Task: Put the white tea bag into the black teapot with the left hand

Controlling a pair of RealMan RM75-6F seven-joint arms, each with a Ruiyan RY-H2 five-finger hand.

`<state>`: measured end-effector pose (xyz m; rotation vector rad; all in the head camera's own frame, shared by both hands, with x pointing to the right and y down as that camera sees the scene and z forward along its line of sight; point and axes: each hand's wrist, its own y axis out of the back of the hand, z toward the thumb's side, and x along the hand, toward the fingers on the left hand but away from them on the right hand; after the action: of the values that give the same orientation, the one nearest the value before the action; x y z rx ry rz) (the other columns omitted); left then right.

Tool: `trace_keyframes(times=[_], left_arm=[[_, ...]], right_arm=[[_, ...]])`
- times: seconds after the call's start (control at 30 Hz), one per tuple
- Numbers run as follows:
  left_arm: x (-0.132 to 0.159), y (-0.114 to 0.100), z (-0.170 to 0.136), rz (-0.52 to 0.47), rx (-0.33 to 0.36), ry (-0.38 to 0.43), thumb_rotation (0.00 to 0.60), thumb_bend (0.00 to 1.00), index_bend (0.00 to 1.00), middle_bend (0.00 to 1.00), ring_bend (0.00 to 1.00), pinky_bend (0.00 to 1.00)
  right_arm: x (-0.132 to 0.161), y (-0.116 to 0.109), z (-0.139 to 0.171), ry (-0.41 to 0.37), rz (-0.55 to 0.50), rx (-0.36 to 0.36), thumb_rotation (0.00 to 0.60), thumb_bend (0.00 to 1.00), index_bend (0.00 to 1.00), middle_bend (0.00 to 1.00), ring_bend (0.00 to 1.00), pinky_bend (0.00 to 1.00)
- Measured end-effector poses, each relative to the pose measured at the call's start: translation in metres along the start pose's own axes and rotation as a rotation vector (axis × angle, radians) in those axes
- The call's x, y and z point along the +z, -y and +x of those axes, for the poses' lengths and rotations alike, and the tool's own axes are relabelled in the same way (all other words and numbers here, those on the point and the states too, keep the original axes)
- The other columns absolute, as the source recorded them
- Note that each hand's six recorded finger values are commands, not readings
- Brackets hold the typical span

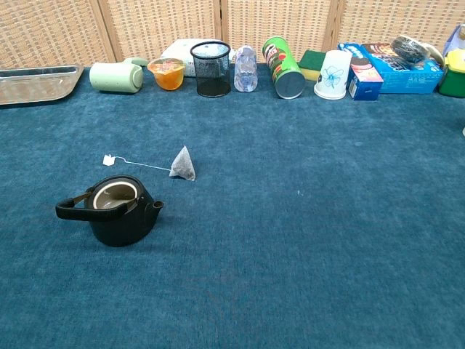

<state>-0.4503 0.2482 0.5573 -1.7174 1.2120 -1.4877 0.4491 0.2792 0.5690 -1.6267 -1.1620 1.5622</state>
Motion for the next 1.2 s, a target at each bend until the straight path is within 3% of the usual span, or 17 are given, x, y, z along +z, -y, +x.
trace_keyframes(times=[0.63, 0.77, 0.87, 0.93, 1.03, 1.13, 1.2], left_arm=[[0.006, -0.009, 0.010, 0.015, 0.014, 0.032, 0.600, 0.48, 0.15, 0.34, 0.25, 0.29], [0.011, -0.011, 0.017, 0.038, 0.006, 0.060, 0.600, 0.48, 0.15, 0.34, 0.27, 0.39], [0.017, -0.010, 0.024, 0.074, -0.007, 0.092, 0.600, 0.48, 0.15, 0.38, 0.36, 0.55], [0.021, -0.009, 0.029, 0.106, -0.020, 0.116, 0.600, 0.48, 0.15, 0.46, 0.46, 0.64], [0.027, -0.007, 0.039, 0.169, -0.039, 0.153, 0.600, 0.48, 0.18, 0.67, 0.71, 0.78], [0.032, -0.005, 0.049, 0.235, -0.057, 0.185, 0.600, 0.49, 0.24, 0.84, 0.86, 0.85], [0.036, -0.002, 0.057, 0.274, -0.072, 0.204, 0.600, 0.50, 0.28, 0.90, 0.91, 0.88]], right_arm=[[-0.002, -0.003, 0.003, 0.013, -0.014, -0.018, 0.600, 0.18, 0.25, 0.27, 0.18, 0.09], [-0.003, -0.004, 0.004, 0.018, -0.017, -0.022, 0.600, 0.19, 0.25, 0.27, 0.18, 0.09], [-0.006, -0.004, 0.006, 0.025, -0.020, -0.022, 0.600, 0.19, 0.25, 0.27, 0.18, 0.09], [-0.007, -0.004, 0.007, 0.029, -0.023, -0.023, 0.600, 0.19, 0.25, 0.27, 0.18, 0.09], [-0.009, -0.005, 0.009, 0.033, -0.026, -0.029, 0.600, 0.18, 0.25, 0.27, 0.18, 0.10], [-0.013, -0.007, 0.012, 0.043, -0.028, -0.034, 0.600, 0.19, 0.25, 0.27, 0.18, 0.10], [-0.016, -0.007, 0.014, 0.052, -0.030, -0.037, 0.600, 0.19, 0.25, 0.27, 0.18, 0.10]])
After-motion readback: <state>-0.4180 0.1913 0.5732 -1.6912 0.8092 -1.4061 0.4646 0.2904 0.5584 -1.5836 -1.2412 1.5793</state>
